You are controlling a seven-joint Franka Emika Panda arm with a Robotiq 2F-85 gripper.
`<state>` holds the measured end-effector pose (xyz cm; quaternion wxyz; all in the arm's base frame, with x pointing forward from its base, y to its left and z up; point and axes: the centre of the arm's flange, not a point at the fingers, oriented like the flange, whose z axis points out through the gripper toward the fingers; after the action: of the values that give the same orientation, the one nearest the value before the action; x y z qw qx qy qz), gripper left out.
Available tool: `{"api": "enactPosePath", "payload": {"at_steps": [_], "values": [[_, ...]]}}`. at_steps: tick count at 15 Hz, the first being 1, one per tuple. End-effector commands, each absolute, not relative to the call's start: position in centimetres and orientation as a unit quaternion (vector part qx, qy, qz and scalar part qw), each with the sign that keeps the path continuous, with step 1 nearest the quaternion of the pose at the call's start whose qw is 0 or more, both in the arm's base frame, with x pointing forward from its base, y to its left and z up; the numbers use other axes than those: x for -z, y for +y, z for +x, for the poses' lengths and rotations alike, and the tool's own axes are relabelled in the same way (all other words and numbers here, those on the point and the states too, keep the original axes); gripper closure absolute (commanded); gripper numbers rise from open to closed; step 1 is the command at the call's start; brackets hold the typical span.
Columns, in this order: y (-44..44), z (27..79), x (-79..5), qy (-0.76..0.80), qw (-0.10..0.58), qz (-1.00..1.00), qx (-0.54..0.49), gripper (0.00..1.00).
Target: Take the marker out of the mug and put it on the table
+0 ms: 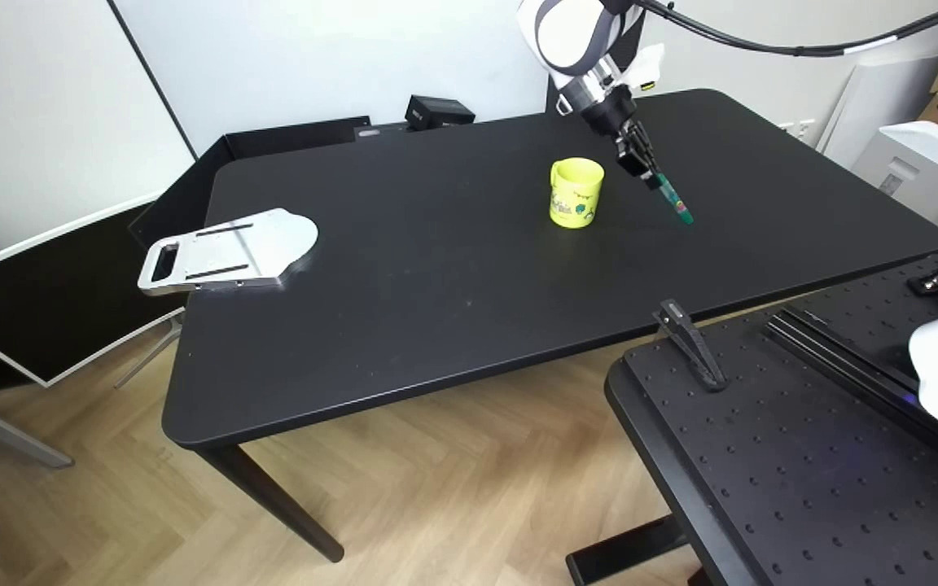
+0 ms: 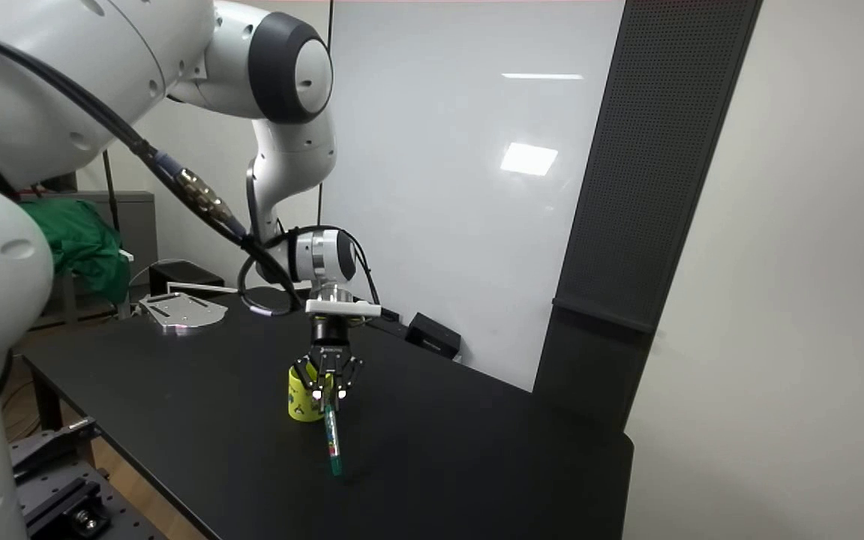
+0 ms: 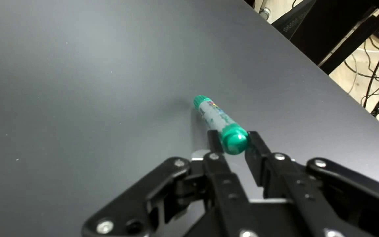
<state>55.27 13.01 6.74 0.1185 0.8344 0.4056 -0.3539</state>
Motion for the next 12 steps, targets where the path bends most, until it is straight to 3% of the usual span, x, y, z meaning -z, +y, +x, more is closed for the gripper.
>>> {"api": "enactPosePath", "payload": {"at_steps": [1, 12], "values": [[11.5, 52.4, -6.4, 0.395, 0.109, 0.841, 0.354, 0.94], [11.8, 51.7, -3.8, 0.365, 0.072, 0.905, 0.205, 0.94]]}}
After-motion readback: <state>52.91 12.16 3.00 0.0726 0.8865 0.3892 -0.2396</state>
